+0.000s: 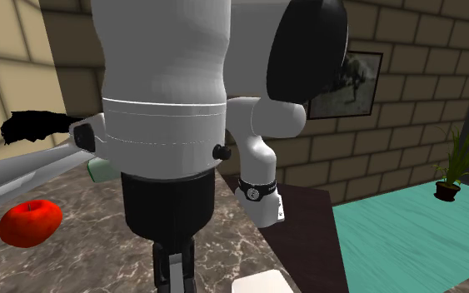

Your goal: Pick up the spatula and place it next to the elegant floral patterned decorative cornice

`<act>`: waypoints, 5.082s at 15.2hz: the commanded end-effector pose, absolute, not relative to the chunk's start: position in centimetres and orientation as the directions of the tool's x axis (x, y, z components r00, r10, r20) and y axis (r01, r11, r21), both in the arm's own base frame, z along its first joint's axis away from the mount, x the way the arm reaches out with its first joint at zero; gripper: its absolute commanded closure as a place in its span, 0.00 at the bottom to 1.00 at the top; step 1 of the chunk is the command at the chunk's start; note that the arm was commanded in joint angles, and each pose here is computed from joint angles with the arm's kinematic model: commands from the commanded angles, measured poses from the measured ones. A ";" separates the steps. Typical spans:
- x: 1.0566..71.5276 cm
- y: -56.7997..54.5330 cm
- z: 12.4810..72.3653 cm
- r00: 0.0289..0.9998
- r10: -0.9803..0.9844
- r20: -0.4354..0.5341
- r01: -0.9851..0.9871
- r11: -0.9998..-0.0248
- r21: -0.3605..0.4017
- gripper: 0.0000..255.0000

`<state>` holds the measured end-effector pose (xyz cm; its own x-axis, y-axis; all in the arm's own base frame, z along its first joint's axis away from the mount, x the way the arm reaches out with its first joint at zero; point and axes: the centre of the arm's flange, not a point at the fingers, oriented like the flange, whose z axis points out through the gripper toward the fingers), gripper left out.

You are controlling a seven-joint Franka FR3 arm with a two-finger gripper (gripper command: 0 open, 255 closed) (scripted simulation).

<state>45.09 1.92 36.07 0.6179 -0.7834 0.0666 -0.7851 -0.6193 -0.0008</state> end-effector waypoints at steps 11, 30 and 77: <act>45.1 2.0 42.3 0.618 -0.783 0.066 -0.785 -0.619 0.000 1.00; 45.1 2.0 52.3 0.618 -0.783 0.066 -0.785 -0.619 0.000 1.00; 10.9 -34.7 57.0 0.618 -0.783 0.066 -0.785 -0.619 0.000 1.00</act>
